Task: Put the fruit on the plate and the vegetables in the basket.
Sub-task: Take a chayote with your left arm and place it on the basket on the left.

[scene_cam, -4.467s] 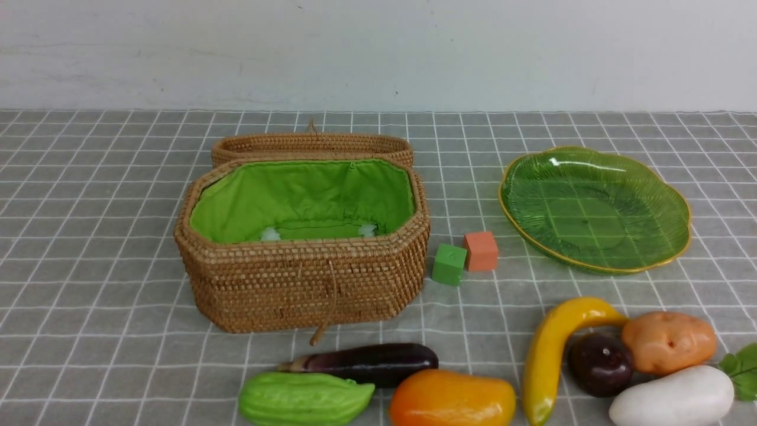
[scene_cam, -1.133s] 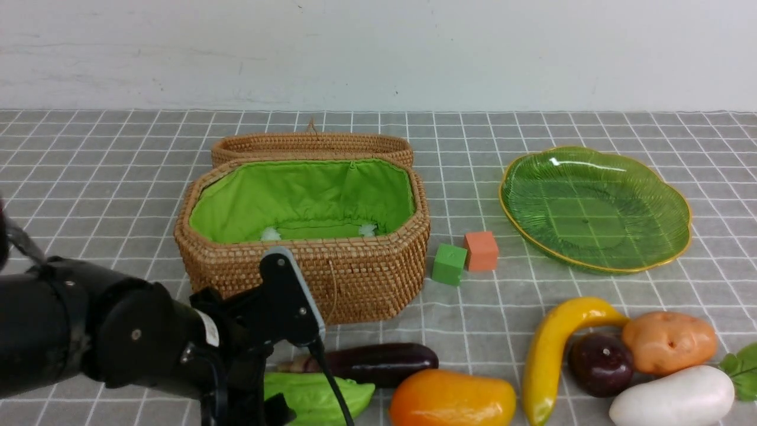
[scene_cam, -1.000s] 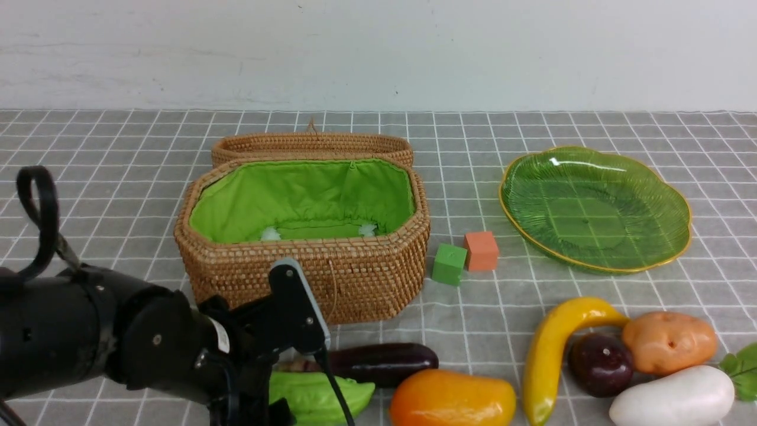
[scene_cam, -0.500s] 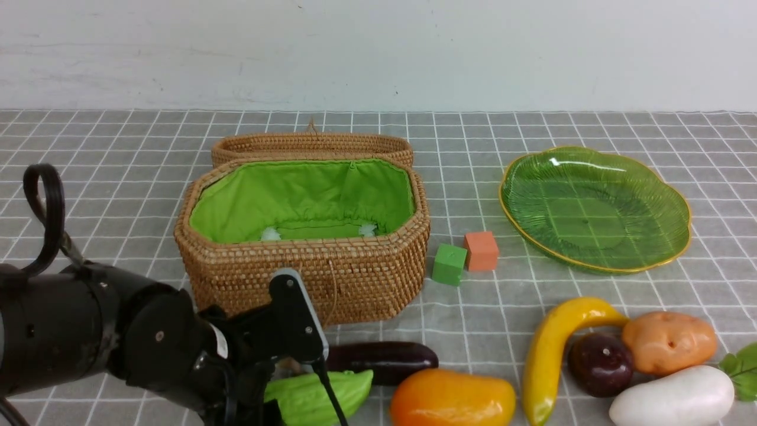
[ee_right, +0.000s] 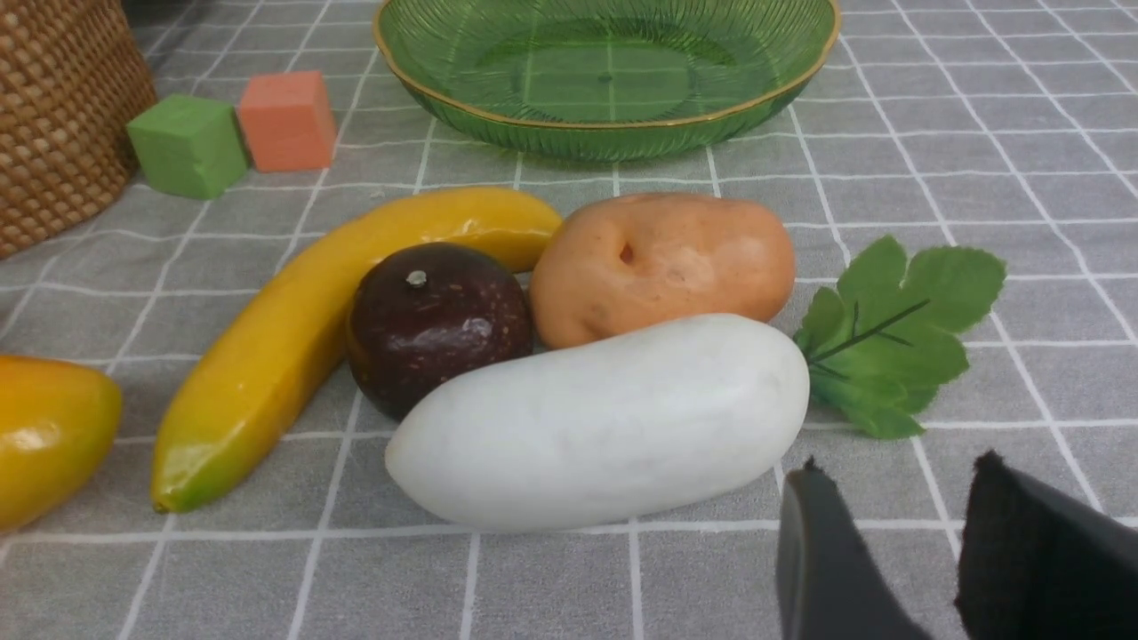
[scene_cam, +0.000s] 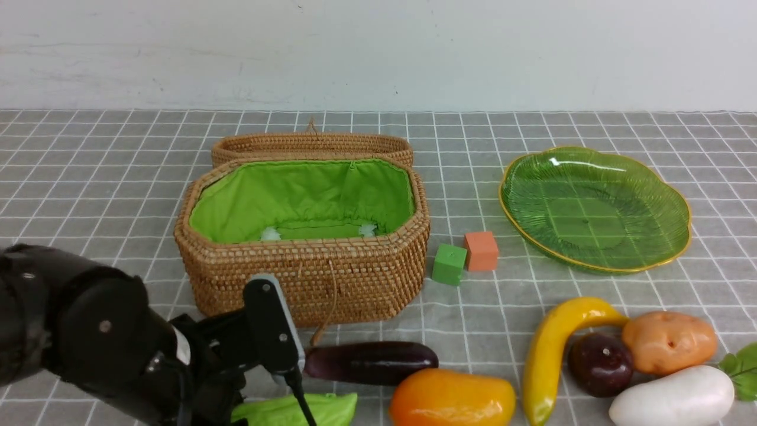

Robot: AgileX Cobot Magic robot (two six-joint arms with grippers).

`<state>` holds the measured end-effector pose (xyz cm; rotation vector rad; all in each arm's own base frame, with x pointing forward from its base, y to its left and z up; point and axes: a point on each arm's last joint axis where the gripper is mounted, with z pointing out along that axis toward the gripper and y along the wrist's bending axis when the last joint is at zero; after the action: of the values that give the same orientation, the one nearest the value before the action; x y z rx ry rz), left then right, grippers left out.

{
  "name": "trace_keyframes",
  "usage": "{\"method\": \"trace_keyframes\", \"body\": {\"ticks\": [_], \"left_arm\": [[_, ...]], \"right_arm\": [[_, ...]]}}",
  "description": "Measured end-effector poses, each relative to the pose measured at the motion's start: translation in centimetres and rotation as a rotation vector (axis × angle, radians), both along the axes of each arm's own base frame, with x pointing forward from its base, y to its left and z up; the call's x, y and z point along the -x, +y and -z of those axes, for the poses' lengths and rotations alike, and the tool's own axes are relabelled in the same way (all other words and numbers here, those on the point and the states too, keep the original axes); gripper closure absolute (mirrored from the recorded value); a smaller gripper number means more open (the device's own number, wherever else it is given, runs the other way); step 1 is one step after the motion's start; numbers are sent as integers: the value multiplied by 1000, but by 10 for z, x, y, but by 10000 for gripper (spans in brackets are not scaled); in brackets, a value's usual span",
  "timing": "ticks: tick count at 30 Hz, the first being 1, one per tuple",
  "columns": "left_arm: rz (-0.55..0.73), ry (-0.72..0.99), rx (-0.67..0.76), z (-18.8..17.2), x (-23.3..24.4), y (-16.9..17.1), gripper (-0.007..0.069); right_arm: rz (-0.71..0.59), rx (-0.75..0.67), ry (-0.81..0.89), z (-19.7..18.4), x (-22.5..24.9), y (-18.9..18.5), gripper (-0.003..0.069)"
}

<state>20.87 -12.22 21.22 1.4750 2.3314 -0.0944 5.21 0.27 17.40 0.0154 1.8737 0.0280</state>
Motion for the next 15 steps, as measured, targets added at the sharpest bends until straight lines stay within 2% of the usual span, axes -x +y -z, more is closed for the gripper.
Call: {"method": "trace_keyframes", "body": {"ticks": [6,9,10,11,12,13,15], "left_arm": [[-77,12,94,-68,-13,18,230],[-123,-86,148,-109,-29,27,230],[-127,-87,149,-109,-30,28,230],[-159,-189,182,-131,-41,33,230],[-166,-201,186,-132,-43,34,230],[-196,-318,222,-148,-56,36,230],[-220,-413,249,-155,-68,37,230]], "right_arm": [[0,0,0,0,0,0,417],[0,0,0,0,0,0,417],[0,0,0,0,0,0,417],[0,0,0,0,0,0,417],[0,0,0,0,0,0,417],[0,0,0,0,0,0,417],[0,0,0,0,0,0,417]]}}
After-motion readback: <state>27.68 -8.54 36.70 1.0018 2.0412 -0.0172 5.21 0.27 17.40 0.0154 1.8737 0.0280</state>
